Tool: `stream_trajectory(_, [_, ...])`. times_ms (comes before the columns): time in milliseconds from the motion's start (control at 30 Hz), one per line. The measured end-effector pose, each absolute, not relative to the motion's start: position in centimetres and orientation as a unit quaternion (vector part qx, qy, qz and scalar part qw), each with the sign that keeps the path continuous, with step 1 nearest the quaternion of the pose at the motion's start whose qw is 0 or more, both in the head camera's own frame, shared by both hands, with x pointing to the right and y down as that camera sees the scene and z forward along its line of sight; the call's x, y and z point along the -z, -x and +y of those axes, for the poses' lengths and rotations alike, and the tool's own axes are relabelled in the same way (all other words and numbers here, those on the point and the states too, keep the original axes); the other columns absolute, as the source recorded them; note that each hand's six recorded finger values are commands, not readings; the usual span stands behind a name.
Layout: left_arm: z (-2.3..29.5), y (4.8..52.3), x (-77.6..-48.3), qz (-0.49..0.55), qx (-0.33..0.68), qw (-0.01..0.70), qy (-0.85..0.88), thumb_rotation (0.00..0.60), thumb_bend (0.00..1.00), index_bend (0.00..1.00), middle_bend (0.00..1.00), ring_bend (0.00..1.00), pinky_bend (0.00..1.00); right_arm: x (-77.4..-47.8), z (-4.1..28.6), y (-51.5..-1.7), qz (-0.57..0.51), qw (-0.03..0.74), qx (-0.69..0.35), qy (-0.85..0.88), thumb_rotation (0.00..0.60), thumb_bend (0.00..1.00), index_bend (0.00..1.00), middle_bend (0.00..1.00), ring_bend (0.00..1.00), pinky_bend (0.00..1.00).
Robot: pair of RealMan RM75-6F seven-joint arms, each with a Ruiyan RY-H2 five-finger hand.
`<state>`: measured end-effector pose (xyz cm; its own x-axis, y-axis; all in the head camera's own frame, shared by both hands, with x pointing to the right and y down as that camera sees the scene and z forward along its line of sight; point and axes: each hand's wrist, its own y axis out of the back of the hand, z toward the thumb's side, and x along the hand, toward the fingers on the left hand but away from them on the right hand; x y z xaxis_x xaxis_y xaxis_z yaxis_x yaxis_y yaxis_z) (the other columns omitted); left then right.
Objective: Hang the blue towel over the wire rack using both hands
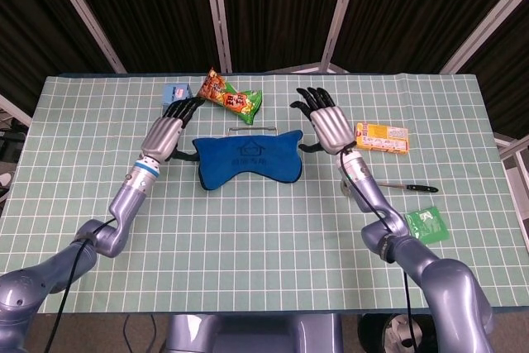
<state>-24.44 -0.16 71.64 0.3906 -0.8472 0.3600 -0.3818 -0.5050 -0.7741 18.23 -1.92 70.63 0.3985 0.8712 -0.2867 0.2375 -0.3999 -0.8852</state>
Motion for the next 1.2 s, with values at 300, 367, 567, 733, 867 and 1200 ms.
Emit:
stream_trajectory(300, [-1.0,27.2,-71.0,0.401,0.409,0.316,0.756,0.600,0.09,0.00,0.00,0.00,0.00,-70.6,-1.7,-18.8,-0.366,0.402,-0.412,0.731,0.600,0.00,0.16,0.00,0.00,0.00])
stream_trajectory(367, [-1.2,28.0,-70.7,0.403,0.414,0.318,0.752,0.600,0.09,0.00,0.00,0.00,0.00,-70.4,-1.5,-19.1,-0.362,0.404,-0.413,0.731,0.600,0.00,0.16,0.00,0.00,0.00])
stream_trajectory(567, [-1.4,31.0,-69.8,0.401,0.432,0.328,0.738,0.600,0.09,0.00,0.00,0.00,0.00,-69.5,-0.9,-20.1,-0.353,0.413,-0.414,0.730,0.600,0.00,0.16,0.00,0.00,0.00])
stream_trajectory(733, [-1.2,33.4,-68.2,0.412,0.432,0.337,0.728,0.600,0.09,0.00,0.00,0.00,0.00,-68.1,-0.1,-21.4,-0.349,0.425,-0.408,0.729,0.600,0.00,0.16,0.00,0.00,0.00])
stream_trajectory(867, [-0.9,35.0,-66.2,0.420,0.424,0.351,0.722,0.600,0.09,0.00,0.00,0.00,0.00,-66.4,0.7,-23.1,-0.347,0.440,-0.406,0.722,0.600,0.00,0.16,0.00,0.00,0.00])
stream_trajectory(1200, [2.6,37.7,-62.0,0.423,0.431,0.371,0.706,0.600,0.09,0.00,0.00,0.00,0.00,-61.7,4.2,-29.7,-0.379,0.460,-0.417,0.686,0.600,0.00,0.12,0.00,0.00,0.00])
